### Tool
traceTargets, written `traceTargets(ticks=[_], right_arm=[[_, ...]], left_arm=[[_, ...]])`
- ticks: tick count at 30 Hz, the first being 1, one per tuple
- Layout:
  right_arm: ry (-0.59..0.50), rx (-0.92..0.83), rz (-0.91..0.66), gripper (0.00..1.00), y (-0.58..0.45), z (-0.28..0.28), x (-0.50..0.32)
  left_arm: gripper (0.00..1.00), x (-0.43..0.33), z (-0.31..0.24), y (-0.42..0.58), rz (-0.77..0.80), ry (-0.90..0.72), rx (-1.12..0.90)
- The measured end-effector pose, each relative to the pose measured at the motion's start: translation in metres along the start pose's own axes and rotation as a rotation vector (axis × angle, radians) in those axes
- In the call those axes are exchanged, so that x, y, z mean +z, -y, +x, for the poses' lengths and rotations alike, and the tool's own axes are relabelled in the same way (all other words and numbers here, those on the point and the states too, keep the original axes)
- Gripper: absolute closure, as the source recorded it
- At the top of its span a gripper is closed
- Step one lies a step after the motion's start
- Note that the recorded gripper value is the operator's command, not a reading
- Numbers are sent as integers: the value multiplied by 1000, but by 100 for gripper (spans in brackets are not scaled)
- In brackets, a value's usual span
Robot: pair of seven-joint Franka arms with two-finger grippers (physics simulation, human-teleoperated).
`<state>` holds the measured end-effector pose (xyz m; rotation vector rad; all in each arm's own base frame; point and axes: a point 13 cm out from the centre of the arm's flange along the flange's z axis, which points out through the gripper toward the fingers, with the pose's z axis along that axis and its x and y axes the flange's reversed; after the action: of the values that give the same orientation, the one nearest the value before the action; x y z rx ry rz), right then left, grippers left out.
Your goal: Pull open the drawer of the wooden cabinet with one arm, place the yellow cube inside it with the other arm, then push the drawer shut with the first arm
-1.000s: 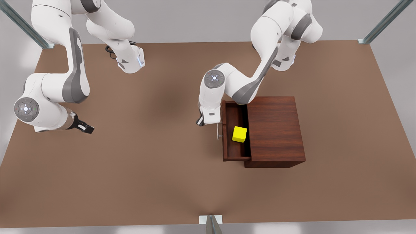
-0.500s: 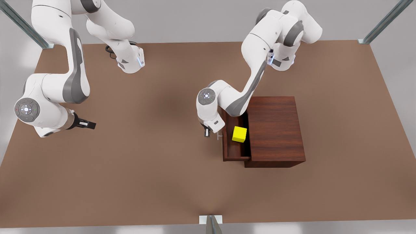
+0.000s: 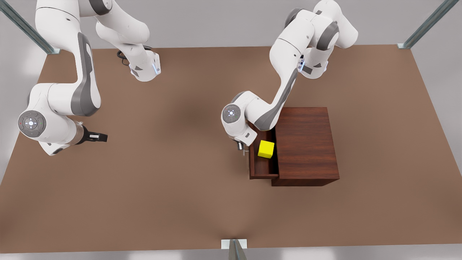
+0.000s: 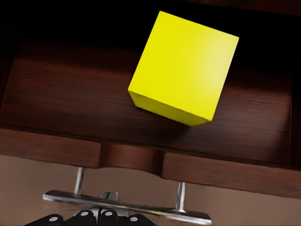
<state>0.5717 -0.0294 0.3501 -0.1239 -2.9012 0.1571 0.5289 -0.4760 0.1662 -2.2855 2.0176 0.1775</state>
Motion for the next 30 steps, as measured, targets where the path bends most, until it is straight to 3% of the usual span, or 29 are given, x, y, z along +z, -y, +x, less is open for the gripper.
traceTargets(ticks=[12,30], right_arm=[[1,-45,1,0,0,-1,0],[-2,-75,1,0,0,-1,2]], left_arm=[[100,7,-75,6,-67,78,-6],[100,6,-117,5,-154,109,118]])
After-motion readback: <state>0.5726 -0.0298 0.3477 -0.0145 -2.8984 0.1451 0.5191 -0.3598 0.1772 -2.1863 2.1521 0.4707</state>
